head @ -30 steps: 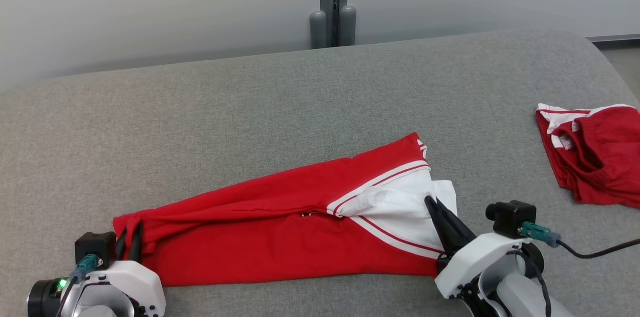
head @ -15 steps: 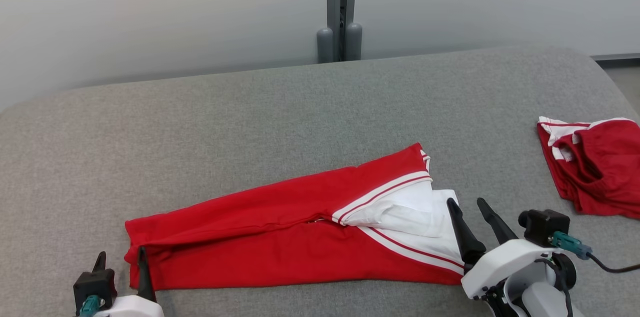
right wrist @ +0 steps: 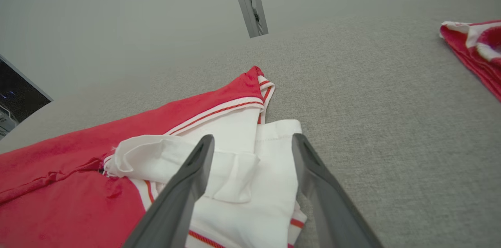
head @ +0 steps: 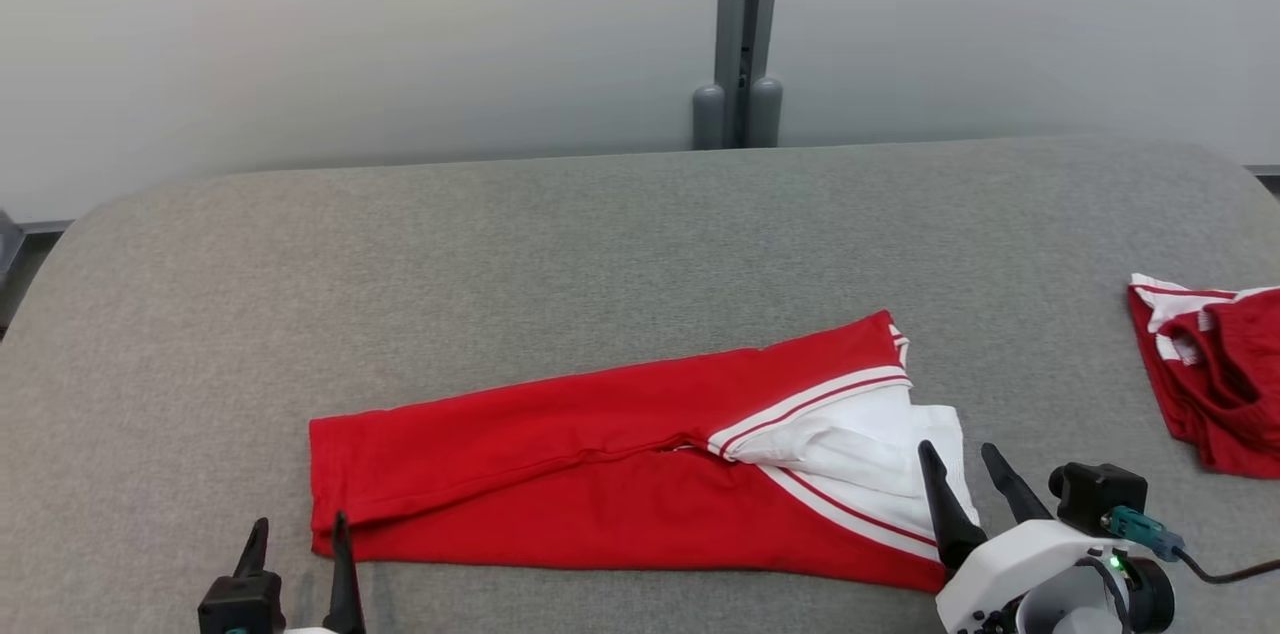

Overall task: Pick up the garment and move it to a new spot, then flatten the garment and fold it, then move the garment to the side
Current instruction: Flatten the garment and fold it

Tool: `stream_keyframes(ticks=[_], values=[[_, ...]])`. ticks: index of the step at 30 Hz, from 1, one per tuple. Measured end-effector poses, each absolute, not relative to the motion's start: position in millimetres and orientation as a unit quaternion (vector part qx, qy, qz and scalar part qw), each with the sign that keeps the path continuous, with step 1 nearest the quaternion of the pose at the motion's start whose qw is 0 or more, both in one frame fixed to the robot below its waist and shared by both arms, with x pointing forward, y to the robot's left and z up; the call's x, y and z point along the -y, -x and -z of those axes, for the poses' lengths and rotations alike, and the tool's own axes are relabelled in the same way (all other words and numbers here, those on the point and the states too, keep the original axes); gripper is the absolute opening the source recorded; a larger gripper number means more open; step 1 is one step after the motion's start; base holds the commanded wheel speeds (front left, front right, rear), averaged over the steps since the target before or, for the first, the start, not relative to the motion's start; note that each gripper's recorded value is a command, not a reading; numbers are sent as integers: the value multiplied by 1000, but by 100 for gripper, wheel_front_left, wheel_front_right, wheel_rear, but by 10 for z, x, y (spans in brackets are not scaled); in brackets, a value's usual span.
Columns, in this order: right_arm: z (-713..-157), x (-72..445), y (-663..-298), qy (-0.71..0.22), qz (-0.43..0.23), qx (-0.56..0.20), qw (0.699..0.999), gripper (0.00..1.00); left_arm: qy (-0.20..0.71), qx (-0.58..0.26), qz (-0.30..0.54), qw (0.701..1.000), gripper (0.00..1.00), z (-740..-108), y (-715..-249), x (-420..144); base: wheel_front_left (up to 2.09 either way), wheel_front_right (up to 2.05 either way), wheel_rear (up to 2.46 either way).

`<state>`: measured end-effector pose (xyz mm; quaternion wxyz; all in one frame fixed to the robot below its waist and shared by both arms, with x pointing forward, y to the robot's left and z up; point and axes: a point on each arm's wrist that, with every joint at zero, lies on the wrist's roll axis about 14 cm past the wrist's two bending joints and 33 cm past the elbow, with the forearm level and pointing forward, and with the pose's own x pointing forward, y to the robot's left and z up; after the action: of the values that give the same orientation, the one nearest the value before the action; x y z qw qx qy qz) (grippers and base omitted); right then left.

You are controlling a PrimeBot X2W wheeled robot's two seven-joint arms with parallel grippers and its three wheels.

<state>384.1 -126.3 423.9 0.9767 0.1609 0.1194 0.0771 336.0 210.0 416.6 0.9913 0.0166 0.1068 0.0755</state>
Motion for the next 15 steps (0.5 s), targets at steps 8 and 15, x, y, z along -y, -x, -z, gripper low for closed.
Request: stream_keyframes(ticks=[8,15], values=[[-4073,1147,-4027,-144,-87,-155,973,100,-8,-122,-85,989,100,-4078,-3268,-2147,0,0,0],[-3766,1077,-4089,-134,-89,-231,960,100,-5,-130,-96,987,100,-4031,-3278,-2216,0,0,0]])
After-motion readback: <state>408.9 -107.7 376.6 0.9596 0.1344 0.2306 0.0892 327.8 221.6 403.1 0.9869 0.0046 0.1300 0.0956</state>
